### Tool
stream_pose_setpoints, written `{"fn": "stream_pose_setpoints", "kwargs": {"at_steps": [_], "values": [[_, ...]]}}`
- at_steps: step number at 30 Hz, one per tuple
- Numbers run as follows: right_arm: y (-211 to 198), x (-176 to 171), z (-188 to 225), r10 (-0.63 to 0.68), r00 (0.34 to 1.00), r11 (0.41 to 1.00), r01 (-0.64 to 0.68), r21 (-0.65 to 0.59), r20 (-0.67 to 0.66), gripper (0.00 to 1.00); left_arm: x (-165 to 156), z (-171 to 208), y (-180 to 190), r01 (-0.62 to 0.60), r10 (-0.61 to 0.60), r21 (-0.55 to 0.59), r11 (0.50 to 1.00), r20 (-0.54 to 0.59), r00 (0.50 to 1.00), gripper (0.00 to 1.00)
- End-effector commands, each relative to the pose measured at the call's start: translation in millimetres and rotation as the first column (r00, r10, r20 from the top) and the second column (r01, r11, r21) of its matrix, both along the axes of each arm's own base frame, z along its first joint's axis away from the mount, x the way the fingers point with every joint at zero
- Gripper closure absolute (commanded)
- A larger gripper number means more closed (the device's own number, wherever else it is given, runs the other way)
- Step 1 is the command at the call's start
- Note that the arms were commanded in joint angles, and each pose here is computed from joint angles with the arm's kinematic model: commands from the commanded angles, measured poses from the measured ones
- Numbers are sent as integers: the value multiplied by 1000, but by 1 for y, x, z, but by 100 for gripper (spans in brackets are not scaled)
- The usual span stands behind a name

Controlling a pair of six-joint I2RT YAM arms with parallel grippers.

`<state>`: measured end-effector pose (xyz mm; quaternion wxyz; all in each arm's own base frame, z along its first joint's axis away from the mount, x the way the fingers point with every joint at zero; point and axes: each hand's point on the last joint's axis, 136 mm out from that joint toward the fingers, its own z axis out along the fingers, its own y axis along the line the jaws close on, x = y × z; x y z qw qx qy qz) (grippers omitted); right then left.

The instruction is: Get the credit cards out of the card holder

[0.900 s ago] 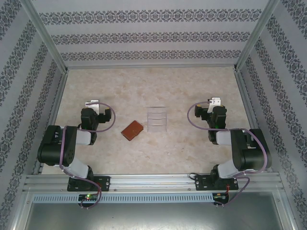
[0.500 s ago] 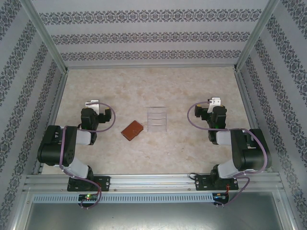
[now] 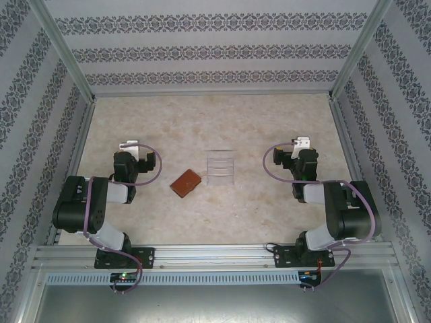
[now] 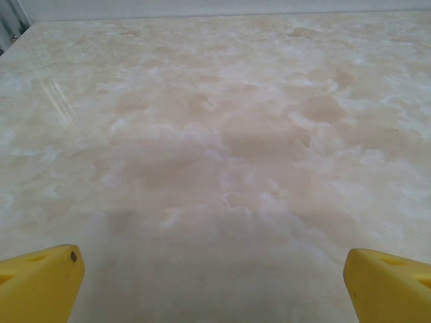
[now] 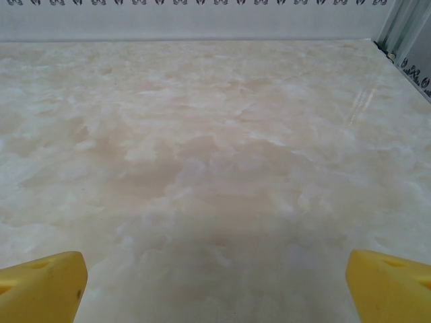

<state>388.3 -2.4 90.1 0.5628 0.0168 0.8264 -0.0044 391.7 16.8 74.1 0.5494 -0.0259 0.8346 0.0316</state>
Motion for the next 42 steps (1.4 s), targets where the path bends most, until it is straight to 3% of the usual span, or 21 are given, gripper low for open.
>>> {"fn": "stream_pose_setpoints", "kwargs": {"at_steps": [1,12,18,28,34,39,42], "values": [[4,10,14,21,999,1000,-21,8,50,2,8,13,-2,-1,1,5,1000,56,998,0],[5,9,16,22,998,1000,-23,6,57,2,7,14,-3,2,-3,6,1000,62,998,0],[1,4,30,-4,998,1000,4,4,63,2,-9,27,3,-34,32,8,999,160,987,0],[10,-9,59,12,998,999,-9,50,-58,2,-11,59,5,-81,75,38,996,126,989,0],[41,-27,71,87,977,988,-60,144,-194,4,-19,79,2,-143,143,-27,989,-11,990,0],[77,-43,82,168,936,966,-93,242,-309,7,-20,87,-48,-32,25,-46,998,-139,990,0],[100,-53,81,223,893,947,-104,305,-390,10,-25,84,-89,68,-83,-68,995,-247,966,0]]}}
